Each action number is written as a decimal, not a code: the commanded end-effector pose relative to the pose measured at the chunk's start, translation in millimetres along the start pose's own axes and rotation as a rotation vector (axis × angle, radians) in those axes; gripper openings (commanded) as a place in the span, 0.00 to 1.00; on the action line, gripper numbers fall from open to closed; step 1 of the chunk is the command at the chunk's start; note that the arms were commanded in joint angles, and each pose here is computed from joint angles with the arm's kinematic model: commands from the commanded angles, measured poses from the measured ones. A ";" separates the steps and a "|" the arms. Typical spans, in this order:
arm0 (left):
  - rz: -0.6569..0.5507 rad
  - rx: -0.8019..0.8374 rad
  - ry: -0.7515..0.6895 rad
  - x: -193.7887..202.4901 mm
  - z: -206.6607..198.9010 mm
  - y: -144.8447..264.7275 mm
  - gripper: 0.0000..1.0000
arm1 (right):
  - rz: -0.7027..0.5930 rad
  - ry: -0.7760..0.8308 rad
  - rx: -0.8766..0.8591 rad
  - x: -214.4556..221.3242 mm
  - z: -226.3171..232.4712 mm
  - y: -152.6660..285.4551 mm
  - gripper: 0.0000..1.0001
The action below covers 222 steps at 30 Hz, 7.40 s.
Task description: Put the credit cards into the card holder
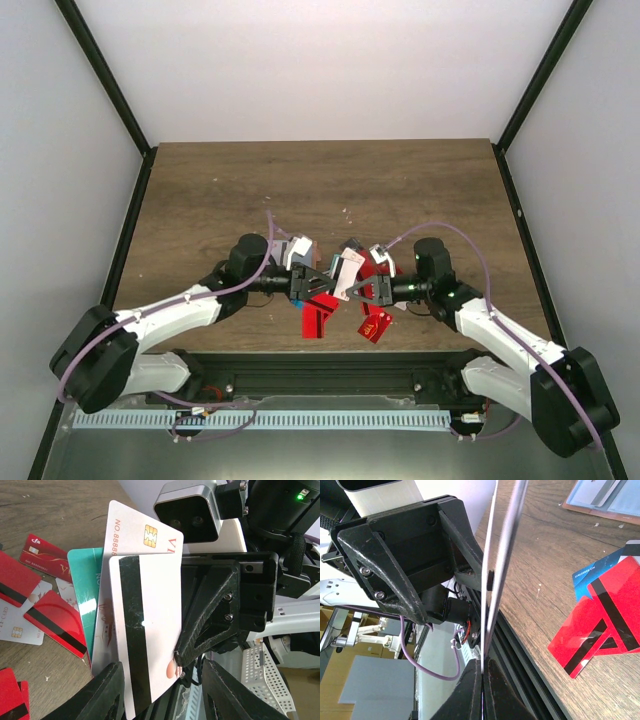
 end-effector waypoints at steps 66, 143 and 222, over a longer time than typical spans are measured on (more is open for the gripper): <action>-0.157 -0.787 0.248 -0.9 187.4 80.7 0.04 | -0.139 -0.080 0.300 -103.1 -75.7 -61.6 0.48; -0.057 -0.528 0.540 42.8 207.9 46.7 0.04 | -0.006 -0.218 0.360 -93.5 -146.4 -110.9 0.15; 0.325 -0.689 0.367 6.9 174.4 53.3 0.64 | -0.011 -0.106 0.394 -115.2 -119.1 -105.5 0.16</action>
Point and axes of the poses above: each gripper's point midway between its finger pads, its own y axis back along the fingers, its own z axis along the line the jaws close on, x = y × z, the point moved 4 cm from there along y, back along the fingers, and after that the axes turned 11 degrees about -y, right-handed, at the moved point
